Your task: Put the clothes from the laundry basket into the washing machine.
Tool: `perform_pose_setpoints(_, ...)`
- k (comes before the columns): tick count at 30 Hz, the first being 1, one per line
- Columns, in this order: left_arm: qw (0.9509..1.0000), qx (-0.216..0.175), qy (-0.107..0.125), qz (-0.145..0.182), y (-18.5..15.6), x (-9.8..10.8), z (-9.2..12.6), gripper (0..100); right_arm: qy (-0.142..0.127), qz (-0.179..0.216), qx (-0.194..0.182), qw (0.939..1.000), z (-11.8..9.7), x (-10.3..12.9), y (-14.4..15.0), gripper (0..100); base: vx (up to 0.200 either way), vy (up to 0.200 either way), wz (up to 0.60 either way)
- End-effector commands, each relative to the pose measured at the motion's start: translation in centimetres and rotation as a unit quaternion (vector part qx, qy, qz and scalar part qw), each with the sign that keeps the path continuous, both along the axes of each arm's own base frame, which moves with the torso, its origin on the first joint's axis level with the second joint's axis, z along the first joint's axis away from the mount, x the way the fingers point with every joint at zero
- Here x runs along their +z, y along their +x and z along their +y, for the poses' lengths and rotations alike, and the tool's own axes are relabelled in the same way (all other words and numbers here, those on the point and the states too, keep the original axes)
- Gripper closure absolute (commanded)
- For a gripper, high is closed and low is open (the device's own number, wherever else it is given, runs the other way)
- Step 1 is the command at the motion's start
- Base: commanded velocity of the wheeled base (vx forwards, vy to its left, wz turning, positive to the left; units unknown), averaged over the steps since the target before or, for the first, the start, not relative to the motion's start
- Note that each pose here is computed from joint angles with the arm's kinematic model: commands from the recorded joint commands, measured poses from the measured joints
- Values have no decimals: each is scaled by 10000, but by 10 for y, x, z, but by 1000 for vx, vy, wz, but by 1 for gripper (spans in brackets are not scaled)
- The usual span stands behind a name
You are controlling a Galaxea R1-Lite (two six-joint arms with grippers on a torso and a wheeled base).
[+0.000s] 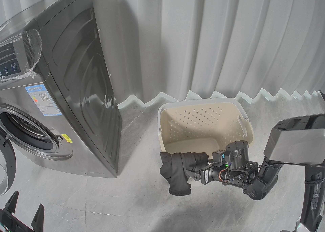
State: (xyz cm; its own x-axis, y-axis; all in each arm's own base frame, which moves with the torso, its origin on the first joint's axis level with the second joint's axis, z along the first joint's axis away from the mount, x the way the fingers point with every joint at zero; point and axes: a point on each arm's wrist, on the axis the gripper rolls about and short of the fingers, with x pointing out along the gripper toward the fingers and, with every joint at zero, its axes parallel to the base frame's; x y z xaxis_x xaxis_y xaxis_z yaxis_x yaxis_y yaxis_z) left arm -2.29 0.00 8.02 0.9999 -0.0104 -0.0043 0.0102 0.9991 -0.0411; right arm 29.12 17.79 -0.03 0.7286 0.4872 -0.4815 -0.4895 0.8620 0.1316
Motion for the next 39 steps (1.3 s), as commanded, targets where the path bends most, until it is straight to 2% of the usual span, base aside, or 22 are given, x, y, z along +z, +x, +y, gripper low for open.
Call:
perform_pose_setpoints(1, 10000, -2, -2, 2, 0, -5, 0, 0, -43, 47, 58, 10000, 9, -19, 11, 0, 0, 0, 0)
perform_pose_setpoints(8, 10000, -2, -2, 2, 0, -5, 0, 0, 72, -208, 91, 9997, 16, -22, 21, 0, 0, 0, 0)
perform_pose_setpoints(9, 10000, -2, -2, 2, 0, -5, 0, 0, 80, -222, 91, 9997, 16, -22, 21, 100, 0, 0, 0)
perform_pose_setpoints(21, 10000, -2, -2, 2, 0, -5, 0, 0, 284, -482, 221, 9982, 19, -15, 7, 100, 0, 0, 0)
perform_pose_setpoints(25, 10000, -2, -2, 2, 0, -5, 0, 0, 433, -686, 299, 9963, 21, 0, -3, 100, 0, 0, 0)
perform_pose_setpoints(32, 10000, 6, -2, 2, 0, -5, 0, 0, 683, -1086, 217, 9915, 9, 35, -18, 100, 0, 0, 0)
perform_pose_setpoints(37, 10000, -2, 6, 2, 0, -5, 0, 0, 986, -1549, 197, 9828, -1, 73, -33, 100, 0, 0, 0)
perform_pose_setpoints(38, 10000, -2, 6, 2, 0, -5, 0, 0, 986, -1549, 197, 9828, -1, 73, -33, 100, 0, 0, 0)
perform_pose_setpoints(39, 10000, -2, -2, 2, 0, -5, 0, 0, 1149, -1810, 173, 9766, -4, 93, -38, 100, 0, 0, 0)
